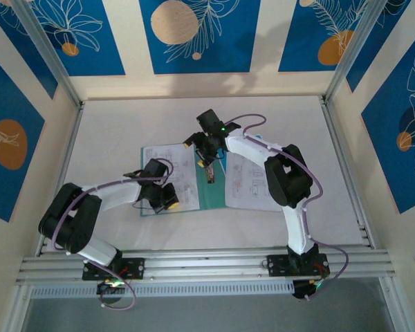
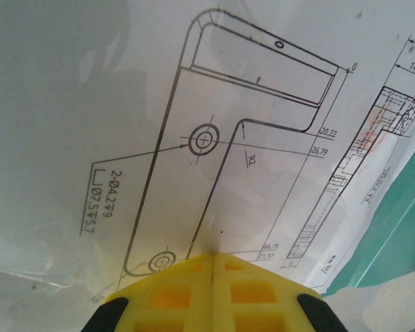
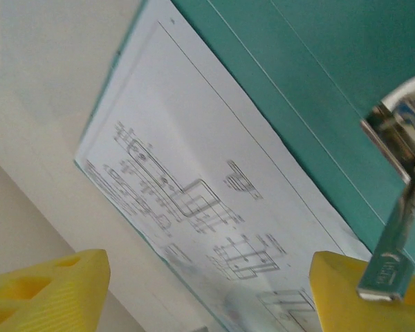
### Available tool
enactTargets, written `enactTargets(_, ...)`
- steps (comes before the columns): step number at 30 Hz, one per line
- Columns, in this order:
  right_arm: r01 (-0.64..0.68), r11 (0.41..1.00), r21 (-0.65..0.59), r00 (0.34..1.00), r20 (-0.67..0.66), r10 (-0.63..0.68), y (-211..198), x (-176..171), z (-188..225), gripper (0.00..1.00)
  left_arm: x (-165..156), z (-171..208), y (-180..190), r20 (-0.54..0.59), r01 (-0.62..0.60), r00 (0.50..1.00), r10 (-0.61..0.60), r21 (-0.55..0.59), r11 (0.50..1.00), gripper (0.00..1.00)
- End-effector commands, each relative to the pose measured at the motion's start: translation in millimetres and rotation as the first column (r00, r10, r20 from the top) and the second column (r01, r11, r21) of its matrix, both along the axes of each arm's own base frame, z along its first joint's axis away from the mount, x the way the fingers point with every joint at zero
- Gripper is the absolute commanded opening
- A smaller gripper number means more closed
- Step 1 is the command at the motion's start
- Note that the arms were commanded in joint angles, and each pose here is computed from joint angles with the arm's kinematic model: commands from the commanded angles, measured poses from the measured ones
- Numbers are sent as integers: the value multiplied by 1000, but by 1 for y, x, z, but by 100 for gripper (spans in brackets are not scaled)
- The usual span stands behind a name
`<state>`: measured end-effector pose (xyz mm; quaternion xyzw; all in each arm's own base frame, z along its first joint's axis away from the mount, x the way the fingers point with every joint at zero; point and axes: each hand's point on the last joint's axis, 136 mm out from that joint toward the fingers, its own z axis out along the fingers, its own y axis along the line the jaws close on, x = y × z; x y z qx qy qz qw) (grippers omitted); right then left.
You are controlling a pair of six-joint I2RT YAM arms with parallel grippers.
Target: Put the files into the folder
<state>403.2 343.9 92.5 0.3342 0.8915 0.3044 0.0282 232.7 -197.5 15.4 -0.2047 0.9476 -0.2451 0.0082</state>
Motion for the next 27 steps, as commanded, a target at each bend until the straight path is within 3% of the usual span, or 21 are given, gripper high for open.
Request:
enactTargets(1, -3, 1000, -16, 1000, 21, 3, -2, 16, -7, 76, -39, -33, 35, -153, 16, 988, 11, 174, 985, 0)
enactTargets(8, -43, 997, -63, 998, 38, 45, -13, 41, -23, 74, -40, -33, 36, -155, 18, 988, 10, 176, 984, 0)
enactTargets(17, -136, 991, -18, 974, 180, 137, -10, 65, 18, 74, -40, -32, 37, -153, 21, 988, 7, 181, 983, 0)
enactTargets(22, -107, 991, -79, 970, 209, 122, -44, 45, 39, 74, -37, -29, 40, -147, 30, 989, -1, 195, 980, 0)
enactTargets(27, -45, 988, -146, 986, 155, 67, -106, -7, 30, 71, -28, -20, 42, -122, 41, 992, -16, 207, 977, 0)
